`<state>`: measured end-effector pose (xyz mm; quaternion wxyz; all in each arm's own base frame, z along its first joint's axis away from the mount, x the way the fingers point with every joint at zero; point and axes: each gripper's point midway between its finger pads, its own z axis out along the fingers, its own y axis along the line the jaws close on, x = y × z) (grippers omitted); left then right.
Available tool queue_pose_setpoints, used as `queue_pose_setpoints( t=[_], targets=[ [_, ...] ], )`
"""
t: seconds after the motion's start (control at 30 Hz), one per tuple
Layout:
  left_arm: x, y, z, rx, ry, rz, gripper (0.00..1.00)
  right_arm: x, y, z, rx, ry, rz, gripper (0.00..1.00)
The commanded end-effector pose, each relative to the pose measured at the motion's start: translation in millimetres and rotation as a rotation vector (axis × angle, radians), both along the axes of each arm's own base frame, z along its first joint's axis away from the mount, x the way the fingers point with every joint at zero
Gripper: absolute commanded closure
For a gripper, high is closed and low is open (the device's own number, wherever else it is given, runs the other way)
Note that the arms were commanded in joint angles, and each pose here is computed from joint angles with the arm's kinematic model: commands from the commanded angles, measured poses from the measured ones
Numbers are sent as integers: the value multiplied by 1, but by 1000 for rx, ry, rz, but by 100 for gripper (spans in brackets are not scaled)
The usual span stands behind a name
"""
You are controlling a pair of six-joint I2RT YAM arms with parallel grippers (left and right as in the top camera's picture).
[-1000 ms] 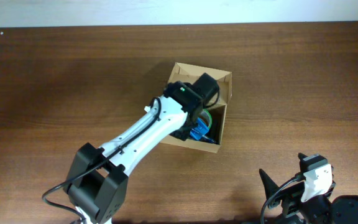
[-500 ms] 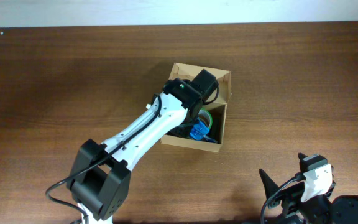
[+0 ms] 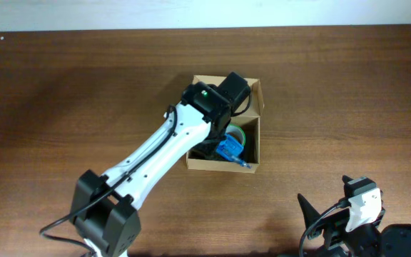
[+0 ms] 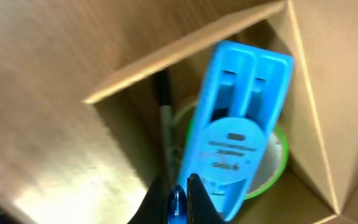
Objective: Pack container
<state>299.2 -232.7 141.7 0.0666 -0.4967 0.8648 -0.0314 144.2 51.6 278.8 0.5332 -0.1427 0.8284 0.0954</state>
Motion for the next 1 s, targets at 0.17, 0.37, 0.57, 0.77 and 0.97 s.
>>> queue_pose_setpoints(
  t=[0.17, 0.37, 0.57, 0.77, 0.97],
  targets=[
    [2, 18, 14, 71, -55, -6, 98, 1, -3, 1, 5, -4, -20, 1],
    [11, 20, 16, 84, -101, 12, 98, 1, -3, 1, 5, -4, -20, 1],
    [19, 23, 19, 98, -146, 58, 98, 1, -3, 1, 5, -4, -20, 1],
    [23, 29, 20, 134, -175, 63, 98, 1, -3, 1, 5, -4, -20, 1],
    [30, 30, 16, 160, -194, 67, 98, 1, -3, 1, 5, -4, -20, 1]
  ],
)
